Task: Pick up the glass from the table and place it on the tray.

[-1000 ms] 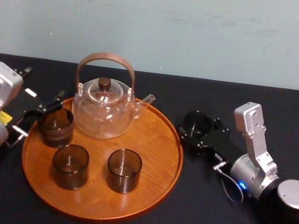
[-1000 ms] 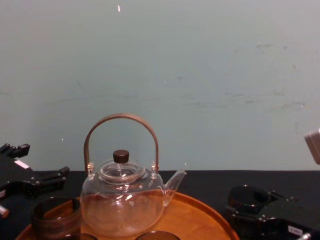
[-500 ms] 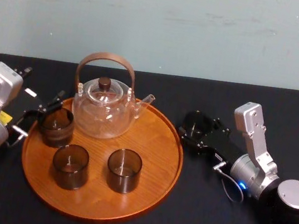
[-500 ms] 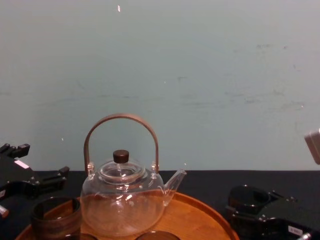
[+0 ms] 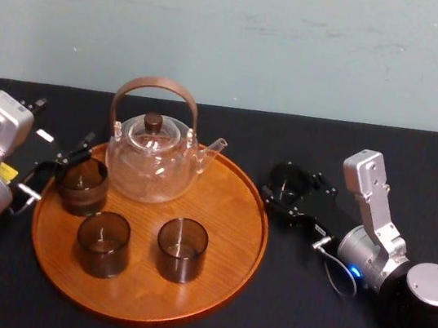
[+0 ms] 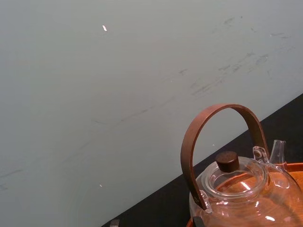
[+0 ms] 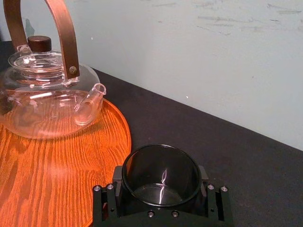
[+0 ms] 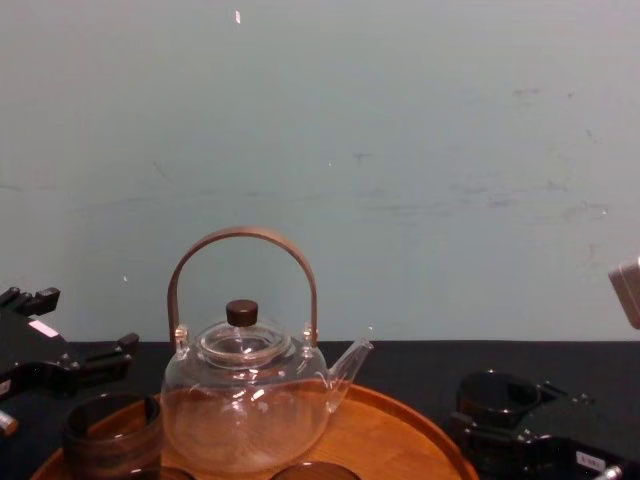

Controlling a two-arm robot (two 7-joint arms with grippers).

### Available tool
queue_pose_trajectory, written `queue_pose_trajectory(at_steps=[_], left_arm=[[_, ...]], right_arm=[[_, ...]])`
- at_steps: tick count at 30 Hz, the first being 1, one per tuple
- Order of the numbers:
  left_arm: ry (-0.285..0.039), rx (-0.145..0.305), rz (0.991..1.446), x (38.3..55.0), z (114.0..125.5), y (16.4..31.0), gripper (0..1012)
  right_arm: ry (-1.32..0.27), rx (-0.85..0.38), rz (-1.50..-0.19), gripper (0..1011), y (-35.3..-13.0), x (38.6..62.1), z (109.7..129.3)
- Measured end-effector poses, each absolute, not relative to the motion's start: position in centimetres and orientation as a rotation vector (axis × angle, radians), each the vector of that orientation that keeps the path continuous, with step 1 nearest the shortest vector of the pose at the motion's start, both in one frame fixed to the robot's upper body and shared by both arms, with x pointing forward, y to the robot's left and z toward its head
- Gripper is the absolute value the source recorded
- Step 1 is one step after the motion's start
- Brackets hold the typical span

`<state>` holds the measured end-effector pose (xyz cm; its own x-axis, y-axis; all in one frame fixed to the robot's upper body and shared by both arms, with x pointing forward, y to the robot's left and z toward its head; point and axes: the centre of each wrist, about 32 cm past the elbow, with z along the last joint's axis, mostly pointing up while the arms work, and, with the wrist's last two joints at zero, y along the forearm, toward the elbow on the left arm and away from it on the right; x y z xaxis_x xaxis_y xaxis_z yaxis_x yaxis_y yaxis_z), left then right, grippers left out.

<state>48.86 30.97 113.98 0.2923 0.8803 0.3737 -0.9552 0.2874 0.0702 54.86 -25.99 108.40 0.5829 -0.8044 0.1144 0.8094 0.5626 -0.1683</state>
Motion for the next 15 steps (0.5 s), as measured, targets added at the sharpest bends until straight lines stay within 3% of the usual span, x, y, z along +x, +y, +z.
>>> queue_pose_trajectory(at_steps=[15], left_arm=[[-0.285,0.304,1.248,48.86,113.98,30.96,1001]], right_arm=[[-0.026,-0.211,-0.950,911,-25.99,54.86,108.40]])
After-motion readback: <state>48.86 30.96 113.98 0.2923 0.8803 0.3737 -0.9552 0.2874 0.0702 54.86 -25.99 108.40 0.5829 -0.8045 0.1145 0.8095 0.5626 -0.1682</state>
